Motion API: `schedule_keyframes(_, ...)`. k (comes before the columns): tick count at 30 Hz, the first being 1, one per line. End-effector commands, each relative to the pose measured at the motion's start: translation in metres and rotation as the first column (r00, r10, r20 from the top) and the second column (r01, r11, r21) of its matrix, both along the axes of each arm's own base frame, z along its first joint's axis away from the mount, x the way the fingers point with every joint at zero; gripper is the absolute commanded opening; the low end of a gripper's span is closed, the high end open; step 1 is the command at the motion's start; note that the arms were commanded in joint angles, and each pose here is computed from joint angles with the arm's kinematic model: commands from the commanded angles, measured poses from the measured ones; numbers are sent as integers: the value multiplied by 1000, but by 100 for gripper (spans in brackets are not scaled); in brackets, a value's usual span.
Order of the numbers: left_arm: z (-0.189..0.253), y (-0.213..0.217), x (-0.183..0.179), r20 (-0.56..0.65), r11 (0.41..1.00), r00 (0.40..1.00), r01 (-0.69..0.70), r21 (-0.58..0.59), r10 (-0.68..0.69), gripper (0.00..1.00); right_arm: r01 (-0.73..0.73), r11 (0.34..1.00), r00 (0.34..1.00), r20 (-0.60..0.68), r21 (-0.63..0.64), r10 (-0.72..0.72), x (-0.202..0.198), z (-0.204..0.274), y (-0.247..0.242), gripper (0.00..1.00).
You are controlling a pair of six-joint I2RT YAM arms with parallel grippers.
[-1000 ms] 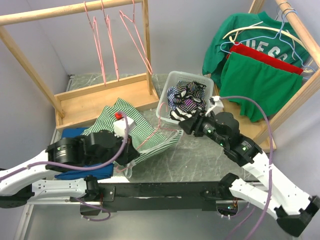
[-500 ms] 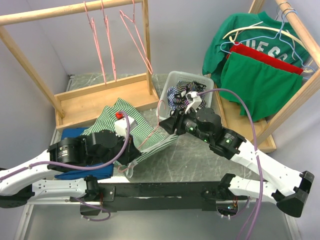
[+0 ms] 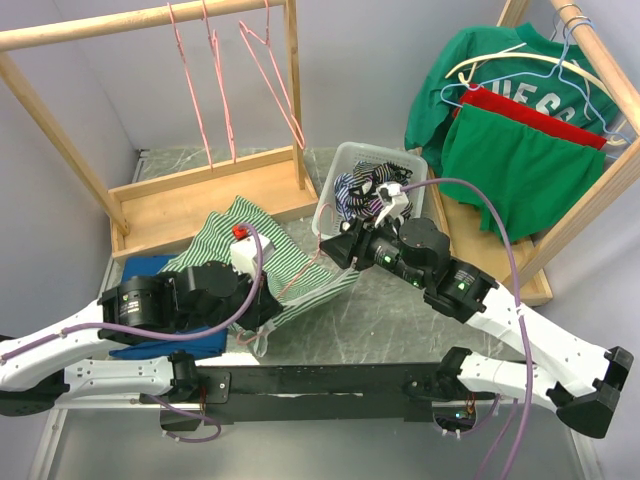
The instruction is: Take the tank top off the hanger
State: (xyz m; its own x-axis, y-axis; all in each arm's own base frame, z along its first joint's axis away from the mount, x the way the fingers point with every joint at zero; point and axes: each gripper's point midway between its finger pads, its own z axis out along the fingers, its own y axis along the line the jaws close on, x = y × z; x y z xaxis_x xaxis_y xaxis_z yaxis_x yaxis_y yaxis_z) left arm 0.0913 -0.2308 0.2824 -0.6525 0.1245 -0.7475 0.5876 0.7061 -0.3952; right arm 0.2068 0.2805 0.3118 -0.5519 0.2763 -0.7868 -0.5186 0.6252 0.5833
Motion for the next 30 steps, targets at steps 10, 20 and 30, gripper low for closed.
schedule_keyframes(10,15,-16,-4,8,996,999,45,-79,-45,1,-79,997,995,68,-9,80,7,19,26,52)
schedule_keyframes(20,12,-16,-7,4,996,998,58,-74,-58,1,-107,994,991,80,4,106,0,22,26,18)
schedule_keyframes(30,14,-11,-1,12,997,1000,16,-70,-15,3,-114,993,990,84,9,113,-1,28,28,0)
